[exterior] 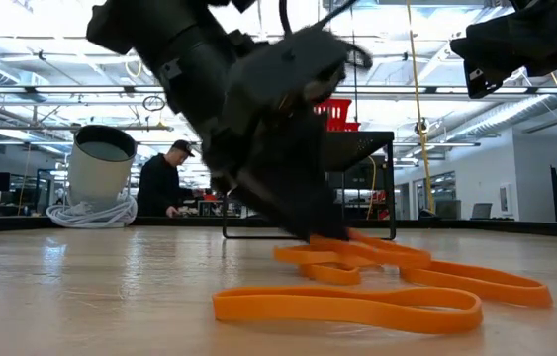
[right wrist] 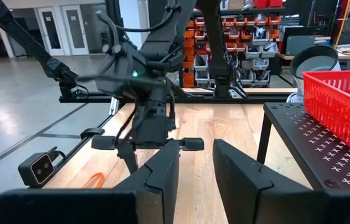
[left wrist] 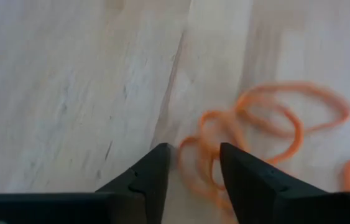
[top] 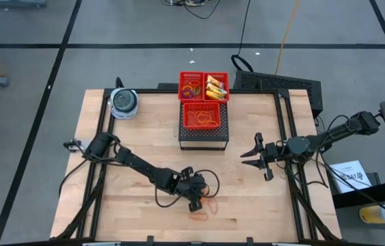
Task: Pick & Place Office Desk Supplies
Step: Put the orange rubber band in the bottom red bin on the shelf
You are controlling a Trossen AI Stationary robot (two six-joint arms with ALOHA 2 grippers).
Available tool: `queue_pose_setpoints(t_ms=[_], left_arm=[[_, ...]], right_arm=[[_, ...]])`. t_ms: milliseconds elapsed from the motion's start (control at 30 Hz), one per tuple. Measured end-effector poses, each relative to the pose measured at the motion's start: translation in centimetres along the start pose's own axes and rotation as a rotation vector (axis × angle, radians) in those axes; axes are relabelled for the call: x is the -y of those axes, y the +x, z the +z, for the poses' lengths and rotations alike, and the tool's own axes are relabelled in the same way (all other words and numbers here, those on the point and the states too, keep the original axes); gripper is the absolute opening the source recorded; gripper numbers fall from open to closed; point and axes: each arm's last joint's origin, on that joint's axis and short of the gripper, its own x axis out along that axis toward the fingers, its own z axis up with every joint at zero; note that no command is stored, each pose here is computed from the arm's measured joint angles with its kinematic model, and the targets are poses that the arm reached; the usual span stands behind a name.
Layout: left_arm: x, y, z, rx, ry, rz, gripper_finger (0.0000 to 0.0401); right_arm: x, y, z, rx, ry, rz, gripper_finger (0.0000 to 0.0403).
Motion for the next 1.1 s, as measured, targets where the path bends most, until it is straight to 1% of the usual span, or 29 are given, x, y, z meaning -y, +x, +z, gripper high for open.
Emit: queue_pose_setpoints(t_ms=[67, 533, 667, 800, 967, 1100], left_arm=[[0.1, -0.1, 0.3, 0.016, 0.000, -0.005, 0.0136], [-0.1, -0.1, 0.3, 0.008, 0.025, -0.005, 0.0009], [-0.3, -0.1, 0.5, 0.013, 0.024, -0.003, 0.0011], [0.0, -0.9, 1.3, 0.038, 0.059, -0.020, 0.0005], [0.2, -2.8, 2.7, 0.097, 0.077, -0.032, 0.0009], [0.2, -5.3, 4.3, 0.182, 0.125, -0.006, 0.0005]], right_arm=[[0.0, 0.0, 0.0, 0.000, 0.000, 0.000, 0.0089], [0.0, 0.0, 0.0, 0.000, 0.000, 0.000, 0.0089], [0.0, 0.0, 0.0, 0.000, 0.000, 0.000, 0.0089], [0.0, 0.0, 0.0, -0.001, 0.000, 0.000, 0.0089], [0.0, 0.0, 0.0, -0.002, 0.000, -0.001, 0.0089], [0.0, 0.0, 0.0, -0.002, 0.000, -0.002, 0.0089]])
